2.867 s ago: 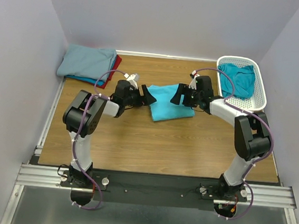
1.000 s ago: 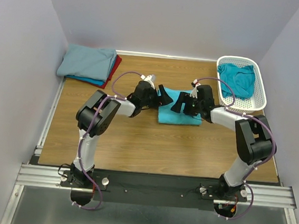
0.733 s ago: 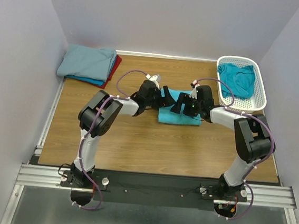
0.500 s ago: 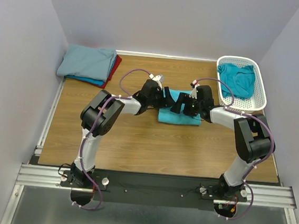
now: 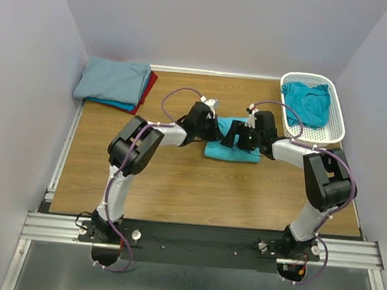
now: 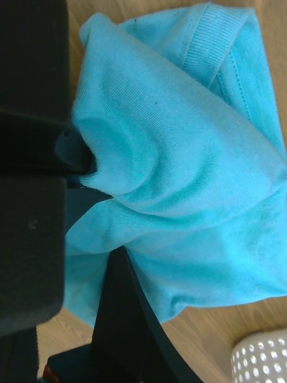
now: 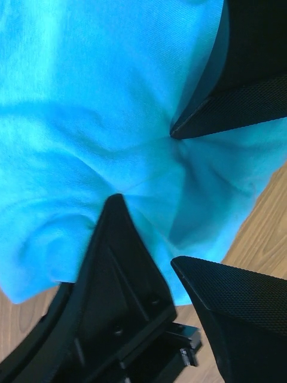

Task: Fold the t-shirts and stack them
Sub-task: Neatly place the folded tshirt to the corner

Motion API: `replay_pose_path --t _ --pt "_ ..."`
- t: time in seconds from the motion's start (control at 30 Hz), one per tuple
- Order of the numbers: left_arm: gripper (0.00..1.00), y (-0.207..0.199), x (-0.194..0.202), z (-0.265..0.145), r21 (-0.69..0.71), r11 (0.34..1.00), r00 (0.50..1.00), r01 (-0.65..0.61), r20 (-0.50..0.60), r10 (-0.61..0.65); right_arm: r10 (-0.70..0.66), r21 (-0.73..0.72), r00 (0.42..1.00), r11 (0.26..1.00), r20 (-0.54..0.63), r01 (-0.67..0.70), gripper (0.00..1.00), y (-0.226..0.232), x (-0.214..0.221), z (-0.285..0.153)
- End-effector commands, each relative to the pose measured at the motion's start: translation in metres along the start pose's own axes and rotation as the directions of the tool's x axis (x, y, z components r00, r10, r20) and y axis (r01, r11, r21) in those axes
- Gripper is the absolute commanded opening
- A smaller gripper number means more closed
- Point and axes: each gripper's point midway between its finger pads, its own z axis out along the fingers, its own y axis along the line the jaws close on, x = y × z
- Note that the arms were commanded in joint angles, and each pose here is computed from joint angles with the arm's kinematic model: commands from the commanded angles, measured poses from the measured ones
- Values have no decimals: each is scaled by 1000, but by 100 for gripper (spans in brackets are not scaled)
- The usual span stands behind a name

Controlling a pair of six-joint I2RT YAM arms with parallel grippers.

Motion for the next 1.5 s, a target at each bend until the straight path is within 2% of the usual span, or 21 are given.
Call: replay_pose_path --t 0.0,0.17,0.23,0.57,0.77,1.07,1.33,1.47 --pt "0 29 -4 -14 -135 983 991 -126 -58 119 -22 -39 1000 999 -7 22 86 13 5 -15" --pt "0 59 -46 -45 -341 891 954 -299 -88 286 -35 -33 999 999 26 35 88 20 -4 -34" --pt "0 75 -65 -62 -432 823 928 -369 -119 354 -41 -32 998 999 49 43 88 24 -10 -44" --pt "0 115 -127 -120 -572 586 802 -574 -249 543 -46 -33 995 998 88 49 88 32 -14 -64" --pt "0 139 -160 -147 -631 452 744 -631 -326 584 -47 -31 994 998 95 50 88 31 -13 -69" --pt "0 170 -227 -177 -663 350 696 -662 -370 615 -47 -36 996 998 76 50 88 30 -5 -67" --pt "0 200 -268 -192 -657 346 688 -670 -372 624 -38 -36 998 999 42 39 88 26 4 -60" --pt "0 218 -274 -200 -653 339 689 -677 -401 603 -34 -22 999 999 31 35 88 21 8 -57"
